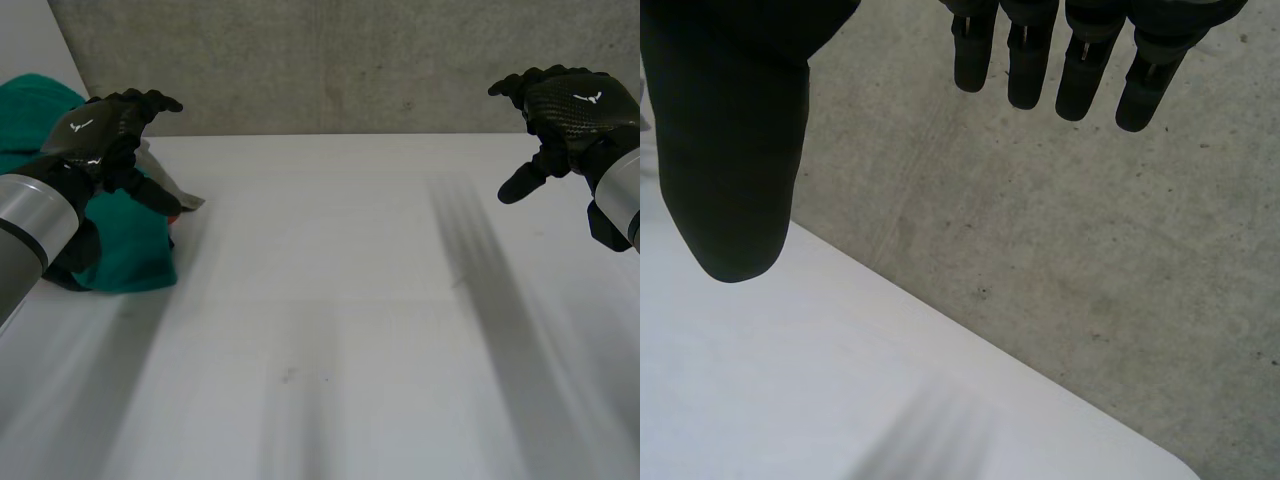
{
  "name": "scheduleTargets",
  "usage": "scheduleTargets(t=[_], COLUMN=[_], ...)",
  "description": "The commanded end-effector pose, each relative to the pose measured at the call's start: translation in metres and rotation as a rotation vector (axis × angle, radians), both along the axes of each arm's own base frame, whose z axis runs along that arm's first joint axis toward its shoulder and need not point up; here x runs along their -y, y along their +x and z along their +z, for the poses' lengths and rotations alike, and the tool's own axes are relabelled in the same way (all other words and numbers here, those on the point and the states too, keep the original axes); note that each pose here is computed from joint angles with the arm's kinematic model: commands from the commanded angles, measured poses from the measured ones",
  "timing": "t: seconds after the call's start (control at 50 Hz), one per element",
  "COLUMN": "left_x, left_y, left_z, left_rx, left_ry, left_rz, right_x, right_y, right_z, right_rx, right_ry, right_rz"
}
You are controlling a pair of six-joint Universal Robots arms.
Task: Fold the laundry.
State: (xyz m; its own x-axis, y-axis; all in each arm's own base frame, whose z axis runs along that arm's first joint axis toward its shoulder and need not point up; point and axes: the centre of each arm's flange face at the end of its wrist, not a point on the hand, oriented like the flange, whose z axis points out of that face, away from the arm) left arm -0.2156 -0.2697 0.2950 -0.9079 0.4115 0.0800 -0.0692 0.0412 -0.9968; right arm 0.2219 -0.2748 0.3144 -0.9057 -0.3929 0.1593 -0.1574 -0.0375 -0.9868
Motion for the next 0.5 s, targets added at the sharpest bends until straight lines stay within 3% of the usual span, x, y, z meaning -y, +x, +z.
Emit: scheduleTargets(t=[0.02, 0.2, 0.36, 0.5], left_x=[-0.002, -0.005, 0.041, 0.138], left_y=[-0.002, -0.006, -0.004, 0.033], left_z=[0.001, 0.012, 0.033, -0.003], left_rx=[0.000, -0.007, 0.018, 0.321], left_ry=[-0.001, -0.041, -0.195, -0.251], left_rz=[-0.008, -0.025, 0.029, 0.185], right_x=[0.000, 0.000, 0.001, 0.006], right_y=[0.001, 0.000, 0.001, 0.002], right_z=[-0.001, -0.001, -0.002, -0.013], right_rx=[-0.001, -0.004, -0.013, -0.024], right_ry=[0.002, 0.003, 0.003, 0.033], right_rz=[0.002, 0.002, 0.005, 0.009])
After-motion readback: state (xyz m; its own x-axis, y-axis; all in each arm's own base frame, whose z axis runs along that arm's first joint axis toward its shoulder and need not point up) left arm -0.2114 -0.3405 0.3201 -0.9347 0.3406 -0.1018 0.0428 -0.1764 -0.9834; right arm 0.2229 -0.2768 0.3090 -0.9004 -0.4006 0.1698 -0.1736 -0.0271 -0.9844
